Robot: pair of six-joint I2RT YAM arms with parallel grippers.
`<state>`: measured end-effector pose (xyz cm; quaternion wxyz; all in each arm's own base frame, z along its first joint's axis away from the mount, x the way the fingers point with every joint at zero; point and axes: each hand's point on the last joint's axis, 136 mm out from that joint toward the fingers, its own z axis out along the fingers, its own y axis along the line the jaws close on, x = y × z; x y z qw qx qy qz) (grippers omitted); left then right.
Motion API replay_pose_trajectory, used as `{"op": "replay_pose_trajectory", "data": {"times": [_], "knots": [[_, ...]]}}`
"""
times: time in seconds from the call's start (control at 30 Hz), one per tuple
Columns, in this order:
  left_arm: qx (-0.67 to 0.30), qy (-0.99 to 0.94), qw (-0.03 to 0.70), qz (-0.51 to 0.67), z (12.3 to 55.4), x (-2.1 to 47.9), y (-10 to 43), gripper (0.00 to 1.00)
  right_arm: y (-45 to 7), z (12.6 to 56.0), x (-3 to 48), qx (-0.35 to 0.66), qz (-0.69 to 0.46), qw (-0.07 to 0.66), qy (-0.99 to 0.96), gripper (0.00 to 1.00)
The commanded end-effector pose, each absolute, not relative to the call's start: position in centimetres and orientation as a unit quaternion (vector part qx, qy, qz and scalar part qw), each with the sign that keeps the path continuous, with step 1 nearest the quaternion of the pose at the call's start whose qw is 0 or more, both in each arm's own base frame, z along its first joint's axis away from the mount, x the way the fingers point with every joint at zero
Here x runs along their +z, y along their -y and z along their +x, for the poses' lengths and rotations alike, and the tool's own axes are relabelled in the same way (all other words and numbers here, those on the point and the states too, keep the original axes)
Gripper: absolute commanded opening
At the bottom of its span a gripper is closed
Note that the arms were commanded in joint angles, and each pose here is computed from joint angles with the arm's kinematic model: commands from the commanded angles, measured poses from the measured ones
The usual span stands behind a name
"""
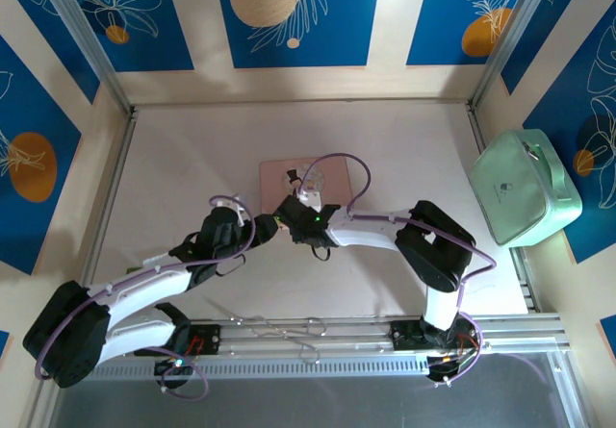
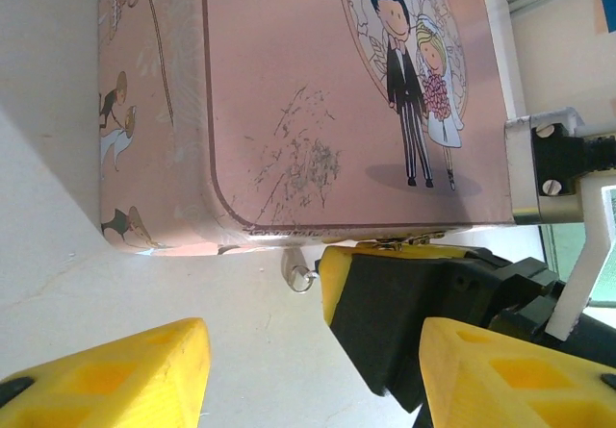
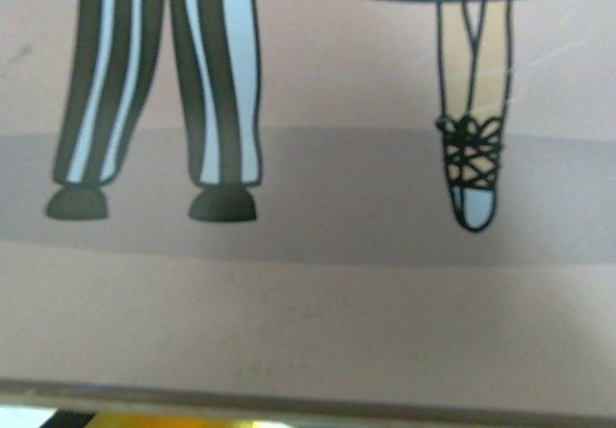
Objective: Unlock the padlock with the key
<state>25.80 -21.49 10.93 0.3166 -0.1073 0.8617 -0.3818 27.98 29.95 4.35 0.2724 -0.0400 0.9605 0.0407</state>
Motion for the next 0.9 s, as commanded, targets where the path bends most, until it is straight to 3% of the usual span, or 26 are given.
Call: {"op": "replay_pose_trajectory", "data": {"times": [0.0,0.33,0.6,0.87], "knots": [[-0.398,-0.853,0.321,-0.103,25.6,11.2,21.8,0.59,-30.1,27.3,4.1,0.036,-0.04,0.242,-0.969,0.24],[-0.405,-0.848,0.333,-0.077,24.6,10.9,22.5,0.56,-30.6,25.3,3.9,0.039,-0.055,0.152,-0.986,0.22],[-0.438,-0.835,0.323,-0.084,23.0,9.8,24.1,0.39,-31.0,24.7,4.9,0.068,-0.058,0.097,-0.991,0.22],[-0.434,-0.841,0.314,-0.073,22.1,9.1,25.3,0.32,-30.8,23.9,5.6,0.092,-0.055,0.04,-0.993,0.22]]}}
